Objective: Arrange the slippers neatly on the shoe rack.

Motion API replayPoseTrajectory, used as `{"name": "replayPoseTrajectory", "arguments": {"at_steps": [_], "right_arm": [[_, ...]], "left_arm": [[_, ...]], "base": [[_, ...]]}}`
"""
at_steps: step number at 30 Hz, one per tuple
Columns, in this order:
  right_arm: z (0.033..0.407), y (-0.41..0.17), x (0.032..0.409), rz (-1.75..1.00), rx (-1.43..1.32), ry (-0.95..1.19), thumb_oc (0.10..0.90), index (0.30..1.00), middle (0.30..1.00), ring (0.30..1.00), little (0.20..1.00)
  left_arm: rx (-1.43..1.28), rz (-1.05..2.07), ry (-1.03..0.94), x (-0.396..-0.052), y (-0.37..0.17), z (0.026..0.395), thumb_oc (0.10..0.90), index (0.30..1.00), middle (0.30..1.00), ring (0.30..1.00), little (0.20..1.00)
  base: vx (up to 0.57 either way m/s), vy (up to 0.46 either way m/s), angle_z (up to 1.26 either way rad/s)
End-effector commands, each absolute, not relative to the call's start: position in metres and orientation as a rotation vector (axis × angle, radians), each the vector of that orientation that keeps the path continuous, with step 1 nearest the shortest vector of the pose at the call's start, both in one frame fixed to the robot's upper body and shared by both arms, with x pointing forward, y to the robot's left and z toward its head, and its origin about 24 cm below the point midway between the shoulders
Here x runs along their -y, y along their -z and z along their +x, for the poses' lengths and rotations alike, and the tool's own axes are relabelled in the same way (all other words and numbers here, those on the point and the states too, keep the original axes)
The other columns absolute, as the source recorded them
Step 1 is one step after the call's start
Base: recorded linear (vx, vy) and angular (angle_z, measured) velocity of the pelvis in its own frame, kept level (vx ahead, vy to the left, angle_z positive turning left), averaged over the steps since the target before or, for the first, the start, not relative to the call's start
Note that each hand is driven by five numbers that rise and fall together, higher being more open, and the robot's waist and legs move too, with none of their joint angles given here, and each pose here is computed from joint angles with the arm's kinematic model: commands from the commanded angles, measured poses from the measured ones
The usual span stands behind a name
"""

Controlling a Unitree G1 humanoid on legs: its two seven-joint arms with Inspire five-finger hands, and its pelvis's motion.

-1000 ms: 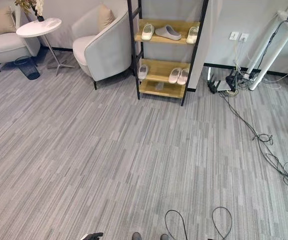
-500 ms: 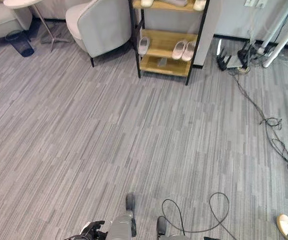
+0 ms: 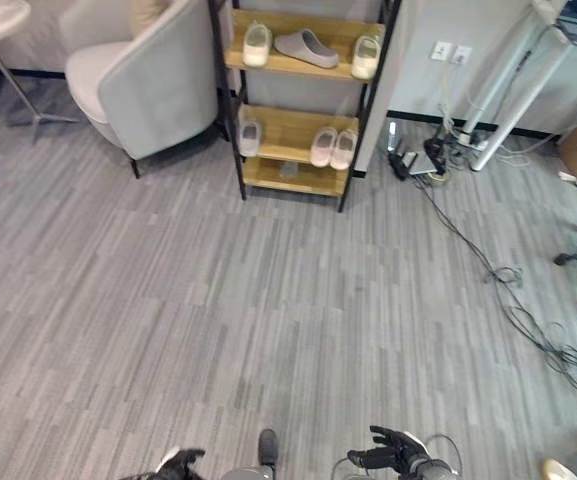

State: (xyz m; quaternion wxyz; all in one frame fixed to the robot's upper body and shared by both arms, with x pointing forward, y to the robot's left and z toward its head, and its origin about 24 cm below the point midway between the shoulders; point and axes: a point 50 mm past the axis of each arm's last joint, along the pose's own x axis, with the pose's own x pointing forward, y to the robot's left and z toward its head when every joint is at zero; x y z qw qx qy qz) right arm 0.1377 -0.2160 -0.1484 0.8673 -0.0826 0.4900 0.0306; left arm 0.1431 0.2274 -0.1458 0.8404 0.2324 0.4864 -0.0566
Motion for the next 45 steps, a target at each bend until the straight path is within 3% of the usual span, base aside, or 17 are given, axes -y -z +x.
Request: {"name": "replayPoseTrajectory", "arguments": {"at_steps": [1, 6, 11, 15, 20, 27, 35, 45], "right_arm": [[0.106, 0.153, 0.243, -0.232, -1.112, 0.008, 0.800, 0.900, 0.900, 0.900, 0.900], [0.076, 0.161, 0.242, -0.190, -1.208, 0.055, 0.800, 0.900, 0.900, 0.900, 0.900], [0.030, 0.168, 0.244, -0.153, -1.356, 0.090, 0.800, 0.900, 0.900, 0.900, 0.900], [0.022, 0.165, 0.256, -0.139, -1.383, 0.145, 0.800, 0.900, 0.900, 0.900, 0.900], [0.071, 0.153, 0.272, -0.192, -1.209, 0.170, 0.800, 0.900, 0.900, 0.900, 0.900], [0.099, 0.147, 0.268, -0.256, -1.112, 0.118, 0.800, 0.900, 0.900, 0.900, 0.900], [0.079, 0.158, 0.246, -0.191, -1.168, 0.067, 0.800, 0.900, 0.900, 0.900, 0.900], [0.087, 0.155, 0.248, -0.184, -1.137, 0.092, 0.800, 0.900, 0.900, 0.900, 0.900]], "left_arm": [[-0.929, 0.428, 0.055, -0.227, 0.137, 0.163, 0.800, 0.900, 0.900, 0.900, 0.900], [-0.949, 0.454, 0.105, -0.217, 0.141, 0.159, 0.800, 0.900, 0.900, 0.900, 0.900], [-1.095, 0.460, 0.156, -0.212, 0.159, 0.116, 0.800, 0.900, 0.900, 0.900, 0.900], [-1.156, 0.416, 0.142, -0.210, 0.165, 0.097, 0.800, 0.900, 0.900, 0.900, 0.900], [-1.089, 0.427, 0.092, -0.221, 0.157, 0.115, 0.800, 0.900, 0.900, 0.900, 0.900], [-1.080, 0.456, 0.109, -0.221, 0.157, 0.115, 0.800, 0.900, 0.900, 0.900, 0.900], [-1.204, 0.433, 0.047, -0.237, 0.162, 0.084, 0.800, 0.900, 0.900, 0.900, 0.900], [-1.071, 0.460, 0.031, -0.243, 0.149, 0.123, 0.800, 0.900, 0.900, 0.900, 0.900]], "base": [[0.66, 0.005, 0.27], [0.52, -0.084, 0.46], [0.48, -0.149, 0.53], [0.37, -0.228, 0.47], [0.33, -0.270, 0.08], [0.44, 0.037, -0.28], [0.36, 0.171, -0.52], [0.19, 0.078, -0.01]]}}
